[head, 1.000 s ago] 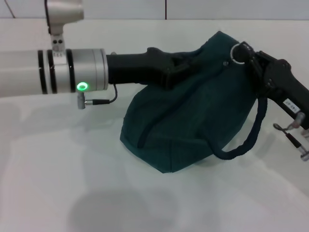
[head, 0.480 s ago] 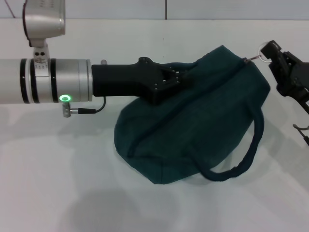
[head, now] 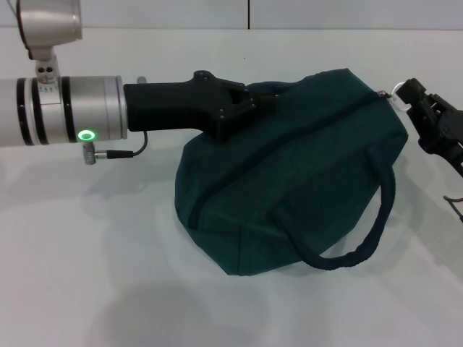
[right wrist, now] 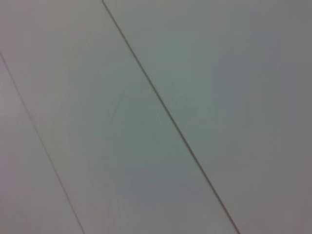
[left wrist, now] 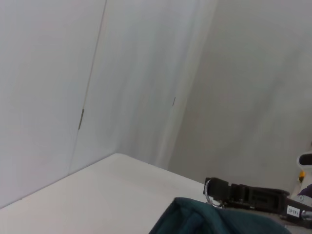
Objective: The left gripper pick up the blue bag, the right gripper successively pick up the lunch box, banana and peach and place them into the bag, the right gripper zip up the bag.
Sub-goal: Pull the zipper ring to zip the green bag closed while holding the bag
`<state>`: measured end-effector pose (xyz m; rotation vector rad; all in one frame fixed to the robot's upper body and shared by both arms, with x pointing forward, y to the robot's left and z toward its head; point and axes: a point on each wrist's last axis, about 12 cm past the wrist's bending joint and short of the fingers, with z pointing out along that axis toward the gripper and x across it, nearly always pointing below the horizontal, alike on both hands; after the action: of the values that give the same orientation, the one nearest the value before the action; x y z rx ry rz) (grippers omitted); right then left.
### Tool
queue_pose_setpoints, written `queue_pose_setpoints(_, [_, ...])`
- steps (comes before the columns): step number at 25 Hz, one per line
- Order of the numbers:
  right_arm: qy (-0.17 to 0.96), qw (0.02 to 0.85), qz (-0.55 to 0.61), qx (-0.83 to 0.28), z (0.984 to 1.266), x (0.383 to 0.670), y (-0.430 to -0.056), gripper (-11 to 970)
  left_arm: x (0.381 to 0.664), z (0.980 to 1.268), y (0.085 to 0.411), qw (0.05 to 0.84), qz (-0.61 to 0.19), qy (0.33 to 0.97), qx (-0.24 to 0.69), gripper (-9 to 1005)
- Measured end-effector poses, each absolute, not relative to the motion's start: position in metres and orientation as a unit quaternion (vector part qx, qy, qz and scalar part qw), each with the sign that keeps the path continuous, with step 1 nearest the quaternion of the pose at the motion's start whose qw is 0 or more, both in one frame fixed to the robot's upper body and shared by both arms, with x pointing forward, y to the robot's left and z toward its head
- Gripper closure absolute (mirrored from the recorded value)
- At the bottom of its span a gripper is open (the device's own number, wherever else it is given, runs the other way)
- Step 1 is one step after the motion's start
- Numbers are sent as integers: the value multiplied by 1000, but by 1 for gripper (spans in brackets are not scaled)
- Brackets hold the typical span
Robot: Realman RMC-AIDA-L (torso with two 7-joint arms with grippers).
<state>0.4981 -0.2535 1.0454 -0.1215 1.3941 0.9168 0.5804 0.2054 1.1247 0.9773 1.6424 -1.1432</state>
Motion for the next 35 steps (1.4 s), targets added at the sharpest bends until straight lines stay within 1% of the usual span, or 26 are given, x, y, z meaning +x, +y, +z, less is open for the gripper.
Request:
queue_pose_setpoints(4, [615, 671, 410, -56, 1046, 498, -253, 922, 580, 1124, 203, 437, -459, 662, 399, 966])
queue_pose_setpoints(8, [598, 685, 413, -47, 1051, 496, -257, 764, 579, 1122, 204, 435, -459, 664, 399, 968])
queue_pose_setpoints(15, [577, 717, 389, -29, 1052, 481, -285, 529, 578, 1119, 204, 436, -456, 664, 400, 969])
queue_pose_setpoints(23, [638, 702, 307, -84, 1035, 483, -298, 533, 578, 1119, 203, 440, -454, 661, 405, 968])
queue_pose_setpoints(28, [653, 683, 306, -118, 1033, 493, -288, 545, 578, 1120, 202, 441, -454, 660, 406, 968])
queue_pose_setpoints(35, [667, 662, 299, -169, 1034, 516, -268, 573, 578, 1121, 199, 441, -455, 657, 408, 970])
